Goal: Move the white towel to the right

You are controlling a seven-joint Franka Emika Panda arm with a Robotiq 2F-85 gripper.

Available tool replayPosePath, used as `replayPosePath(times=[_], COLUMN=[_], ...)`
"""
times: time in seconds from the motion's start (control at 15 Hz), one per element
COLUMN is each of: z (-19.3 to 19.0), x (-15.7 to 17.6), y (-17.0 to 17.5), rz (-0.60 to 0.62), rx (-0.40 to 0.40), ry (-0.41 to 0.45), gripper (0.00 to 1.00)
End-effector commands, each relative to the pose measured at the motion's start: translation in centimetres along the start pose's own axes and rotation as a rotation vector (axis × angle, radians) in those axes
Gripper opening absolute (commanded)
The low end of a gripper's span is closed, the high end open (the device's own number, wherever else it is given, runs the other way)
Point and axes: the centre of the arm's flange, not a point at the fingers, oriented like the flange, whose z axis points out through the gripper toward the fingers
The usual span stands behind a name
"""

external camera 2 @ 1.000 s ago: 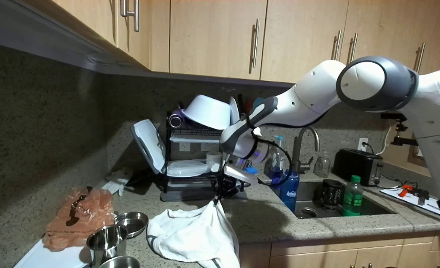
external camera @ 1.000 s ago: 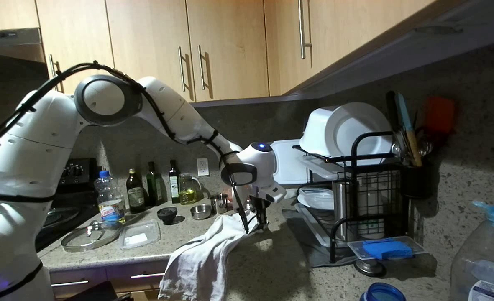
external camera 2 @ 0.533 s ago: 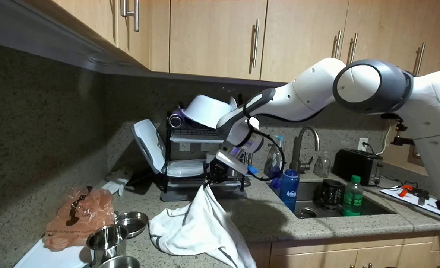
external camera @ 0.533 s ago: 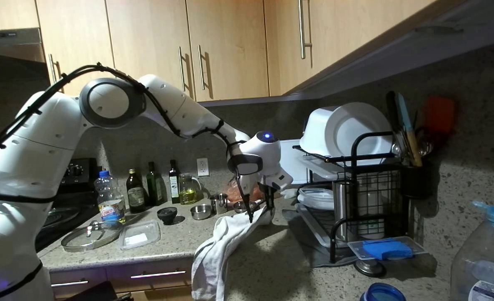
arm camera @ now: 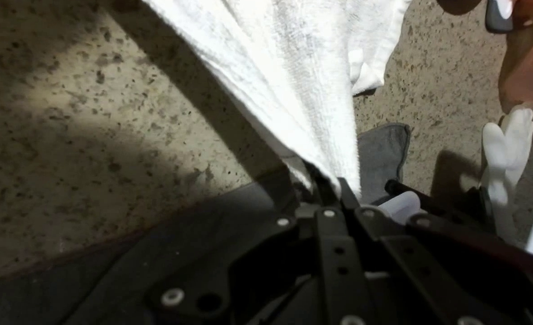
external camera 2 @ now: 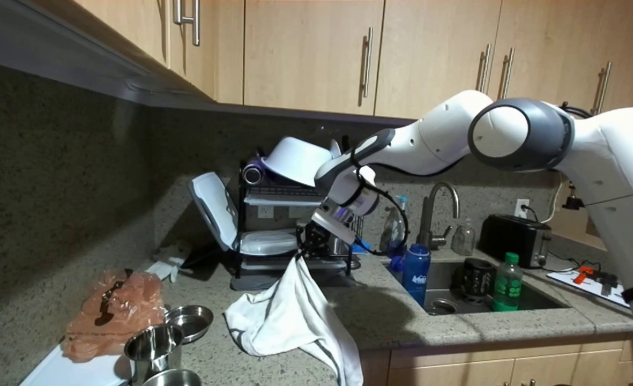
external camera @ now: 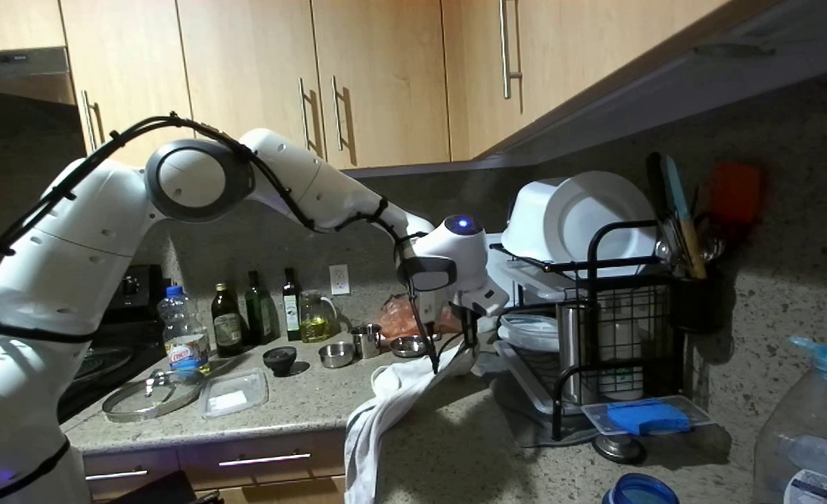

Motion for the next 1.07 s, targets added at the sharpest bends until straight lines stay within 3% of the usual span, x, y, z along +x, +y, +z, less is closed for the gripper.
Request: replayPosePath(times=[0.0,1.0], z=[0.0,-2.0], x=[1.7,5.5], y=[0.3,8.8], rz=[0.049,0.37], rx=[0.021,0.181], ry=[-0.008,0.053], gripper=[0.01,0.01])
